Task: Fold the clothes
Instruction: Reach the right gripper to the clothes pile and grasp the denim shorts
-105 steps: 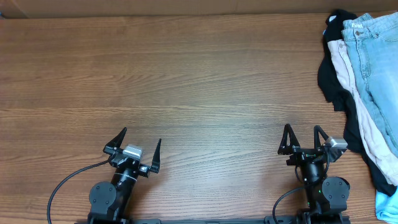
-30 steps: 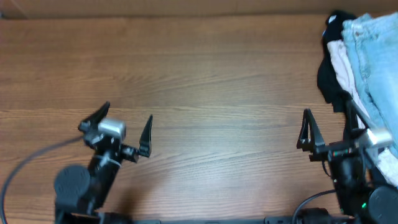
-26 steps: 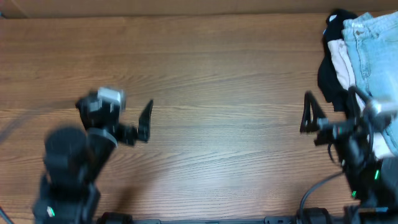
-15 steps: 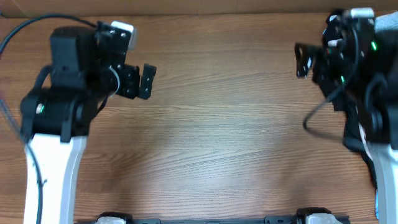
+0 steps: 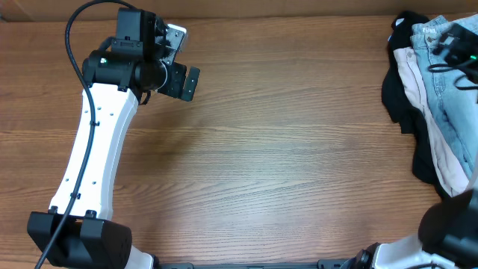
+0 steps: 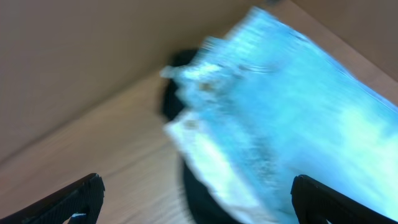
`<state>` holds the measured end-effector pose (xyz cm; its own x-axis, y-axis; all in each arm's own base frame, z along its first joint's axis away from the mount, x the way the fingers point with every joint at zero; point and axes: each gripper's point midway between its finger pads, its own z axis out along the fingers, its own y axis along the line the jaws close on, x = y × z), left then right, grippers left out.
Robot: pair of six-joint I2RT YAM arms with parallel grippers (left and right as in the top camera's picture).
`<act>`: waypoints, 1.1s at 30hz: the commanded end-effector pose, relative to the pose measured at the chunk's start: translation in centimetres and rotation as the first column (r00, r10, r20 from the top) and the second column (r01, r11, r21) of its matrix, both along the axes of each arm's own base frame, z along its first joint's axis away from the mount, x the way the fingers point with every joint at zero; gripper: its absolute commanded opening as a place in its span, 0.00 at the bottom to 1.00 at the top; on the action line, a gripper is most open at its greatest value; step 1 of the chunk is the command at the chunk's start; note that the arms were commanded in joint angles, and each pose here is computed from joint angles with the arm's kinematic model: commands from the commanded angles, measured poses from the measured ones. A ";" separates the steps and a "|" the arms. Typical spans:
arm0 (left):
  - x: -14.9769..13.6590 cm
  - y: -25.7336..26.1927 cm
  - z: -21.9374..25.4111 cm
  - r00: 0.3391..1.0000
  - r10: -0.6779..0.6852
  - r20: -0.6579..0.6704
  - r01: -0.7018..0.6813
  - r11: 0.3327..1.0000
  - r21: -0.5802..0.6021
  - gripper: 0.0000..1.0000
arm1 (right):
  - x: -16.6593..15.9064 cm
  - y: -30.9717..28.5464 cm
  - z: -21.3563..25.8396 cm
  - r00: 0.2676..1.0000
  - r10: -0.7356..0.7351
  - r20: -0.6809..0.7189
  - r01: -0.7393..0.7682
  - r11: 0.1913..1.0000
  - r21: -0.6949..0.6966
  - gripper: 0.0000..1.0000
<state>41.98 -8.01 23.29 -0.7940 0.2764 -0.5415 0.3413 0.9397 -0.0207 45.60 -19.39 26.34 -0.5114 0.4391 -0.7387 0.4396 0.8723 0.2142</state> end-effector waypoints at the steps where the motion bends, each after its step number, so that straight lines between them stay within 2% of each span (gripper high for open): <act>1: 0.3 -0.3 1.5 0.998 -0.030 0.048 0.031 0.999 -0.012 1.00 | -0.5 -5.4 -5.4 0.990 -0.108 -0.094 0.113 0.992 0.052 0.99; 4: 0.3 -0.3 1.4 0.999 -0.031 0.045 0.032 0.999 -0.014 1.00 | -1.9 -7.5 -12.5 0.959 -0.112 -0.260 0.143 0.984 0.103 0.96; 5: 0.3 -0.3 1.4 0.999 -0.031 0.045 0.032 0.999 -0.014 1.00 | -2.1 -7.6 -13.4 0.954 -0.102 -0.281 0.136 0.985 0.103 0.95; 8: 0.5 -0.4 1.5 0.999 -0.001 0.047 0.003 0.999 -0.034 1.00 | -3.2 -8.8 -18.3 0.906 -0.103 -0.411 0.137 0.989 0.053 0.92; 12: 0.6 -0.4 1.6 0.999 0.004 0.050 -0.002 0.999 -0.038 1.00 | -3.2 -9.4 -20.5 0.892 -0.111 -0.438 0.146 0.988 0.048 0.91; 15: 0.6 -0.4 1.6 0.999 0.004 0.049 -0.002 0.999 -0.038 1.00 | -3.3 -9.6 -21.0 0.886 -0.110 -0.450 0.144 0.989 0.041 0.80; 16: 0.6 -0.4 1.6 0.999 0.004 0.049 -0.002 0.999 -0.038 1.00 | -3.4 -9.6 -21.1 0.884 -0.107 -0.456 0.140 0.989 0.040 0.66; 17: 0.6 -0.4 1.6 0.999 0.004 0.050 -0.002 0.999 -0.037 1.00 | -3.5 -9.5 -21.1 0.881 -0.105 -0.460 0.140 0.989 0.042 0.61; 18: 0.6 -0.4 1.6 0.999 0.004 0.051 -0.002 0.999 -0.037 1.00 | -3.8 -9.3 -21.3 0.876 -0.102 -0.471 0.140 0.989 0.048 0.45; 19: 0.7 -0.4 1.7 0.998 0.004 0.057 -0.002 0.999 -0.038 1.00 | -3.9 -9.2 -21.3 0.874 -0.100 -0.476 0.141 0.989 0.050 0.33; 20: 1.0 -0.4 1.9 0.998 0.004 0.070 -0.001 0.999 -0.040 1.00 | -3.9 -9.2 -21.3 0.874 -0.098 -0.477 0.141 0.989 0.054 0.06; 26: 2.0 -0.6 2.7 0.992 0.004 0.124 0.002 0.999 -0.047 1.00 | -2.2 -7.0 -18.5 0.930 -0.005 -0.367 0.071 0.984 0.166 0.04; 33: 2.4 -0.6 3.0 0.990 0.007 0.144 0.001 0.999 -0.050 1.00 | -2.1 -5.6 -10.5 0.962 0.019 -0.274 0.025 0.988 0.155 0.04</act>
